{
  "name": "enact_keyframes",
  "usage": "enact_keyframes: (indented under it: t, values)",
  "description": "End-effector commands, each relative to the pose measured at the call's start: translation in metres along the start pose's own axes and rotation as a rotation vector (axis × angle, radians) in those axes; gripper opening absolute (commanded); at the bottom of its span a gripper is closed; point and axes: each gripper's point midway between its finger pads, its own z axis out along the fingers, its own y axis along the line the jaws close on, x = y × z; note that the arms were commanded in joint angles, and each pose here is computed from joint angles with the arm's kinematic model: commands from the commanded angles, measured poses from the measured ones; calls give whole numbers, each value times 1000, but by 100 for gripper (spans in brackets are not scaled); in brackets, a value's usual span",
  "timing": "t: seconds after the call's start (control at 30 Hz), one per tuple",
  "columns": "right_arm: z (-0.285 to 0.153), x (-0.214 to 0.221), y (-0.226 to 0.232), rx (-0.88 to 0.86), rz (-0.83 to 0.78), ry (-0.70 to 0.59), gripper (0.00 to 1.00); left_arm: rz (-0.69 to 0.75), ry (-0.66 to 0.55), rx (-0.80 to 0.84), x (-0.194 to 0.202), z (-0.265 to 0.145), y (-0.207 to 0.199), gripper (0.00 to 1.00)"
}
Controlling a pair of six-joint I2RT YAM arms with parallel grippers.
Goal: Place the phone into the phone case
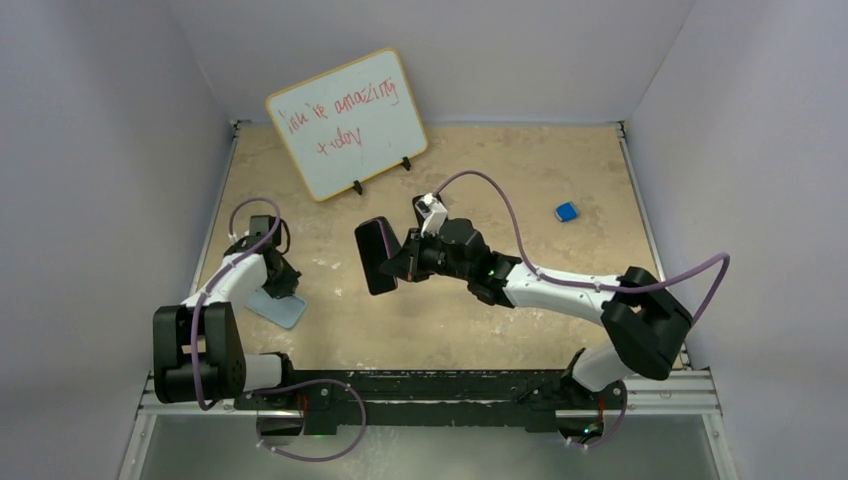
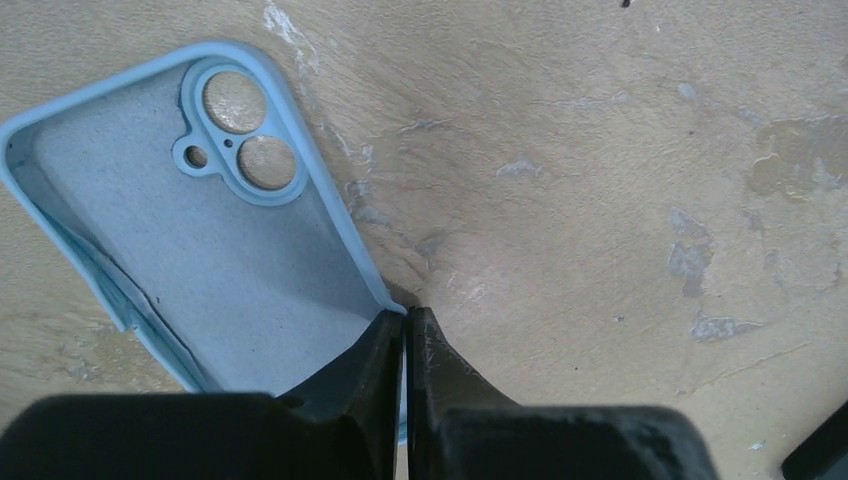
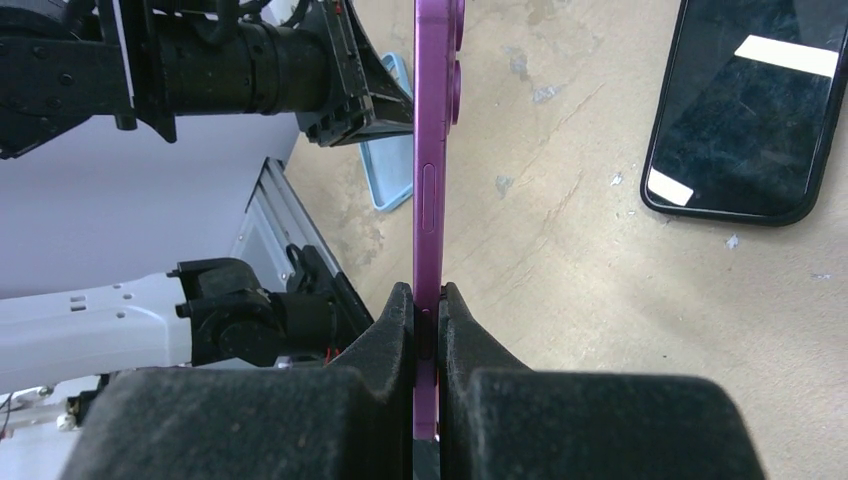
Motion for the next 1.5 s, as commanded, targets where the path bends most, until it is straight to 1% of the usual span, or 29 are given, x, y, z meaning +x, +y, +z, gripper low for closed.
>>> enact_keyframes:
  t: [0.0, 0.03, 0.17, 0.23, 0.3, 0.37, 0.5, 0.63, 0.73, 0.8, 0.9, 0.97, 1.13, 1.2, 1.23, 1.27, 1.3, 1.4, 1.47]
  values:
    - [-12, -29, 23, -47, -37, -105, 0, 24, 20, 80, 2, 0, -12, 1]
    - [-15, -30, 22, -37, -38, -112, 0, 31, 27, 103, 4, -2, -16, 0]
    - [-31, -35, 14, 16, -31, -154, 0, 75, 15, 221, 7, -20, -37, 0]
    - [-42, -38, 5, 57, -31, -179, 0, 144, 7, 350, 13, -36, -59, 0]
    - [-54, -39, -3, 93, -33, -200, 0, 199, 17, 452, 25, -52, -75, 0]
    - [-67, -40, -15, 145, -33, -220, 0, 239, 15, 498, 34, -64, -82, 0]
    - [-94, -44, -25, 207, -35, -243, 0, 313, 53, 612, 57, -84, -98, 0]
    - [-121, -52, -18, 227, -14, -273, 0, 383, 84, 716, 86, -107, -114, 0]
    - [-136, -56, -14, 238, -7, -292, 0, 402, 102, 787, 105, -122, -121, 0]
    - [-145, -57, -11, 246, -7, -300, 0, 405, 132, 869, 122, -128, -127, 0]
    - [-158, -59, -13, 282, -19, -309, 0, 393, 181, 921, 147, -128, -129, 0]
    - [-165, -60, -16, 302, -23, -317, 0, 416, 215, 931, 167, -126, -129, 0]
    - [-177, -55, -21, 319, -19, -330, 0, 482, 234, 961, 202, -129, -147, 0]
    - [-177, -50, -23, 318, -4, -325, 0, 506, 244, 998, 214, -136, -160, 0]
    - [-178, -48, -24, 317, 3, -322, 0, 520, 252, 1011, 220, -139, -165, 3]
    - [-178, -45, -26, 316, 13, -317, 0, 534, 260, 1015, 225, -141, -170, 8]
    - [-178, -43, -26, 312, 28, -315, 0, 543, 267, 1015, 229, -141, -173, 16]
    - [-177, -41, -30, 310, 58, -334, 0, 559, 275, 1044, 232, -148, -186, 35]
    - [-174, -39, -32, 302, 74, -338, 0, 587, 248, 1045, 228, -153, -193, 51]
